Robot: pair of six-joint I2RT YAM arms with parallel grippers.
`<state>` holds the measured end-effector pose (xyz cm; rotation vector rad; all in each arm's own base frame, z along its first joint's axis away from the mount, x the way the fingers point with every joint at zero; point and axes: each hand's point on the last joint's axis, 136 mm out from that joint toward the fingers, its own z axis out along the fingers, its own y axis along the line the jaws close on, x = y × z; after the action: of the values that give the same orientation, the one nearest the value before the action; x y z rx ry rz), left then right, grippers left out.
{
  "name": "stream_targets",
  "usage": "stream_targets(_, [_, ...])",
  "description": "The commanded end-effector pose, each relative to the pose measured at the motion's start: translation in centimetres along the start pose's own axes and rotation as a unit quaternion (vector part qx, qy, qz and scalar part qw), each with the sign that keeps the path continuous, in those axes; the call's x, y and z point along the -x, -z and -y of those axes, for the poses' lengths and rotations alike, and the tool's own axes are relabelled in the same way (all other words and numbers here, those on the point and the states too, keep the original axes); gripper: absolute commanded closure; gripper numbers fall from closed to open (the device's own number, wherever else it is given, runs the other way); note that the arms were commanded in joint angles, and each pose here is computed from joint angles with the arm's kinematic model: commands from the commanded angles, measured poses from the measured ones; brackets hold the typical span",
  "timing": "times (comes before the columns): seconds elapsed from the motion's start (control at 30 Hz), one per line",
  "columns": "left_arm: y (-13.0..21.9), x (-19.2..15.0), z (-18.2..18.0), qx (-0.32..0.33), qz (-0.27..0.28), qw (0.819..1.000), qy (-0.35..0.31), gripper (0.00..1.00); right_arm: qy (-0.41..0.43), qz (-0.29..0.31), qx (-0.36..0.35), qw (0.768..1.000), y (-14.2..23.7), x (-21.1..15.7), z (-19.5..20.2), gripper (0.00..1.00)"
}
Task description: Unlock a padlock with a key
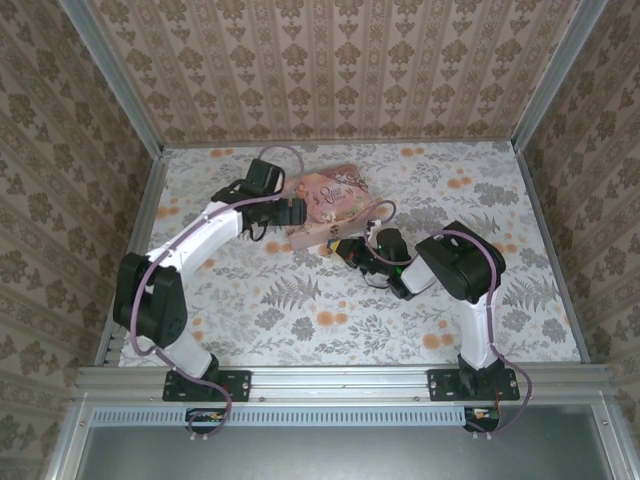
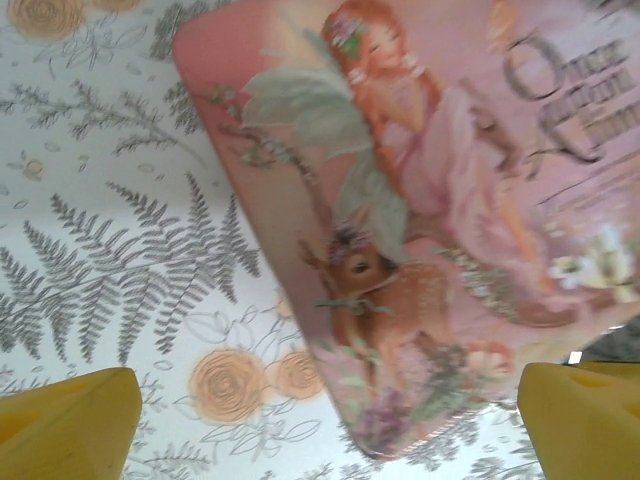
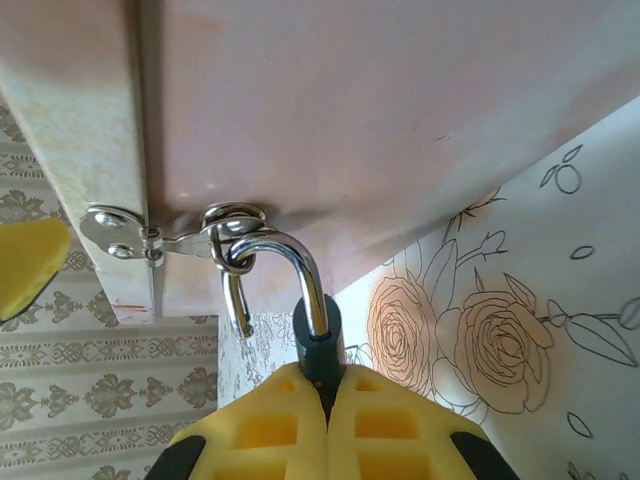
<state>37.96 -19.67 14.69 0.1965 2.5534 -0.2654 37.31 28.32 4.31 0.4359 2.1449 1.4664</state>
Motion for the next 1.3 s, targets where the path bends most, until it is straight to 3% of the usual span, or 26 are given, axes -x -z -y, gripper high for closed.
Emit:
stream_targets(0.0, [-0.1,-0.8,-0.9,0.048,-0.031,0.997,-0.044,0.01,-0.039,0.009,-0.075,0.996,1.1,-0.6,4.3,1.00])
stream_targets(0.2, [-1.3,-1.2,0.0,0.076,-0.041,0.993,-0.080,0.00,-0.052,0.023,-0.071,0.996,1.3,-0.3,4.0,1.00])
stream_targets(0.67, [-3.4,-3.7,0.7,0.084,-0.071,0.990,-0.087,0.00,-0.082,0.063,-0.065,0.993,1.5,0.9,3.3,1.00])
stream_targets(1.27, [-5.0,-6.8,-0.2,0.093,-0.112,0.985,-0.095,0.05,-0.123,0.161,-0.067,0.977,2.1,4.0,4.1,1.00])
